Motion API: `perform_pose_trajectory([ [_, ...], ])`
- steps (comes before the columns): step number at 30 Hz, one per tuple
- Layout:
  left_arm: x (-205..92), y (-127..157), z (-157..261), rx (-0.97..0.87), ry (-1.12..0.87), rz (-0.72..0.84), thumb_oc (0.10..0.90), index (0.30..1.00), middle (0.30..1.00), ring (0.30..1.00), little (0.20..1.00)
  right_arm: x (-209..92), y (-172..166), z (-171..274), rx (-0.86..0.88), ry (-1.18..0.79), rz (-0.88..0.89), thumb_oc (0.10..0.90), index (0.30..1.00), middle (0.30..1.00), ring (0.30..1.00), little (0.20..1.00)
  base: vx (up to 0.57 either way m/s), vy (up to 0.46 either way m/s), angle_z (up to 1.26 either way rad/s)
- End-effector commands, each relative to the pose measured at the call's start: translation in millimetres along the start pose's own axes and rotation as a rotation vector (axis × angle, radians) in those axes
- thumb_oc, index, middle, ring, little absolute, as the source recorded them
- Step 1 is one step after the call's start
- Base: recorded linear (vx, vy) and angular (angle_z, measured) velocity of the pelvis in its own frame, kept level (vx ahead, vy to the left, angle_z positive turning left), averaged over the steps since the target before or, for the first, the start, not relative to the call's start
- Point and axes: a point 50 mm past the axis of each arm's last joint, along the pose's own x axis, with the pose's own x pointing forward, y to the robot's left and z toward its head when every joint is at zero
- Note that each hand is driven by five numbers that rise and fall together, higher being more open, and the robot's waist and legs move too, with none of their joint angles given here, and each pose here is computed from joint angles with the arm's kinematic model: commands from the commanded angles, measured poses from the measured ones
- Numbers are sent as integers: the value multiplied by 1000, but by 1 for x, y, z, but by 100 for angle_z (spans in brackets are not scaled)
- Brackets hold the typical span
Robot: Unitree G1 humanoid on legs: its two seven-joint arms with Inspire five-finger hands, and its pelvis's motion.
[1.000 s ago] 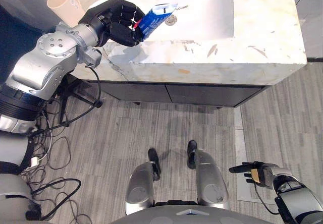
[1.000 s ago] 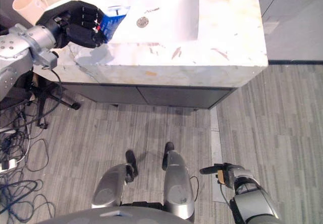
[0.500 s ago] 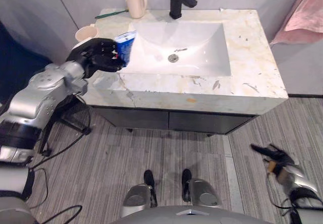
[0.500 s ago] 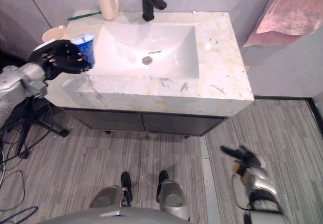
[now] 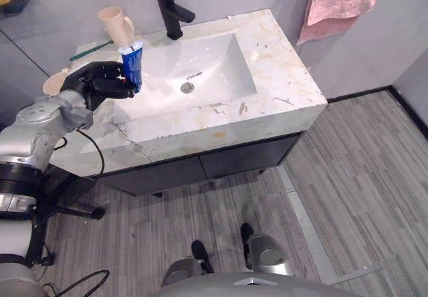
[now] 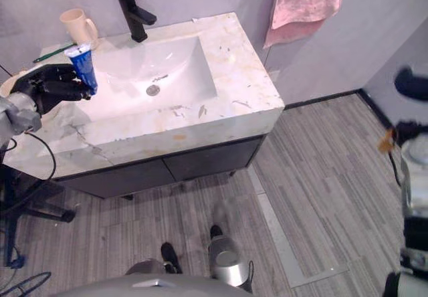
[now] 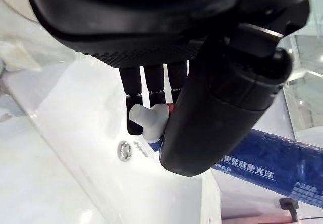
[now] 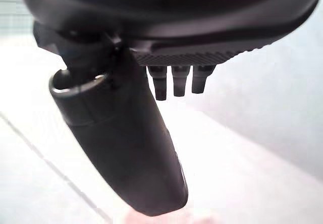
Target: Organize the bathroom.
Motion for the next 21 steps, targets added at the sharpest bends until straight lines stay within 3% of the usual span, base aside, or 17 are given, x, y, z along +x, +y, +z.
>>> perform_pose_trajectory([
  [1,-7,5,89,-33,-347,-6,400,300,300,300,300,11,0,66,117,-294,109,800,900,900,900,900,42,8,2],
  [11,11,-17,93,-42,-320,-119,400,300,300,300,300,12,67,132,499,-334,471,800,900,900,900,900,30,-12,11],
  [21,28,-40,102,-45,-293,-230,400,300,300,300,300,2,121,177,993,-127,872,800,900,900,900,900,42,-33,17],
])
